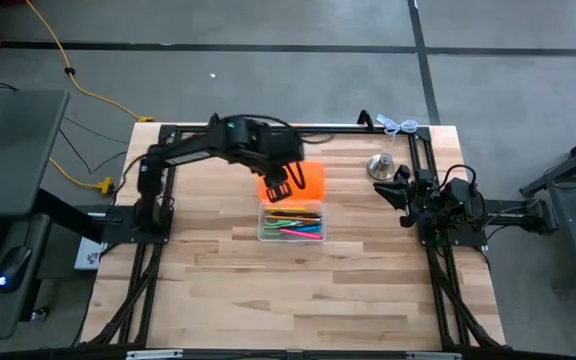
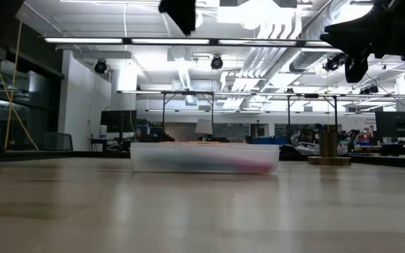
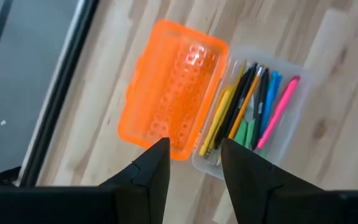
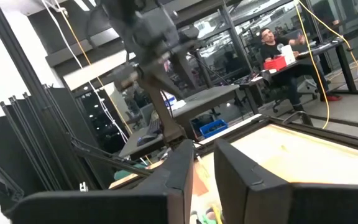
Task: Pick & place school supplies into a supply box
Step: Return to Home Position
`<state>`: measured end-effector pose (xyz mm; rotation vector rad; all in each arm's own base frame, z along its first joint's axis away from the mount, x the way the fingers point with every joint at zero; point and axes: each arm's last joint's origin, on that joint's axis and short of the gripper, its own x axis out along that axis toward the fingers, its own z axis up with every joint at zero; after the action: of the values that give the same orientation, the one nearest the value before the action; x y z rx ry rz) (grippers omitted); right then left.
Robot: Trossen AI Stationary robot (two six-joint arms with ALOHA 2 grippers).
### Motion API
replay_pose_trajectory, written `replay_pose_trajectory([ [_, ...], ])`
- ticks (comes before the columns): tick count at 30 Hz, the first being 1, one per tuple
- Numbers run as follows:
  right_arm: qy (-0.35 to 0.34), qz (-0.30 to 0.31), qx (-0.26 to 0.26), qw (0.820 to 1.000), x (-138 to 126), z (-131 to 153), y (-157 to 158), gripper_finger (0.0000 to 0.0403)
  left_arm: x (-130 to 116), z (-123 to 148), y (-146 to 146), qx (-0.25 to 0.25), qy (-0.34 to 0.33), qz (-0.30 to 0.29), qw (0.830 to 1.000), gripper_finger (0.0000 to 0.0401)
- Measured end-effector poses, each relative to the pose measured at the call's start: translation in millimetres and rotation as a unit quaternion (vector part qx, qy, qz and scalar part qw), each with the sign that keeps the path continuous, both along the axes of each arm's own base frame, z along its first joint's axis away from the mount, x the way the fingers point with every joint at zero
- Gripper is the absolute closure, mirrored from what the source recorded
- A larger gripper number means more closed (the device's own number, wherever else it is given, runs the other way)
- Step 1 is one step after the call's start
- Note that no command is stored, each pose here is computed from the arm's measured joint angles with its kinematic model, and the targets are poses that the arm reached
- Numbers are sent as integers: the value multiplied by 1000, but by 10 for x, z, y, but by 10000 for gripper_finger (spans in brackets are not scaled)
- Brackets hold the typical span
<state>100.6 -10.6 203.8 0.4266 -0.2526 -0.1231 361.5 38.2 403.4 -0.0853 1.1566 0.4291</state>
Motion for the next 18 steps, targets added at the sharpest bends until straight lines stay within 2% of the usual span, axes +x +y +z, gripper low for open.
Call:
replay_pose_trajectory([
  [18,-3,8,8,1000,0,4,3,350,-895,791,-97,9,-131,-5,991,229],
])
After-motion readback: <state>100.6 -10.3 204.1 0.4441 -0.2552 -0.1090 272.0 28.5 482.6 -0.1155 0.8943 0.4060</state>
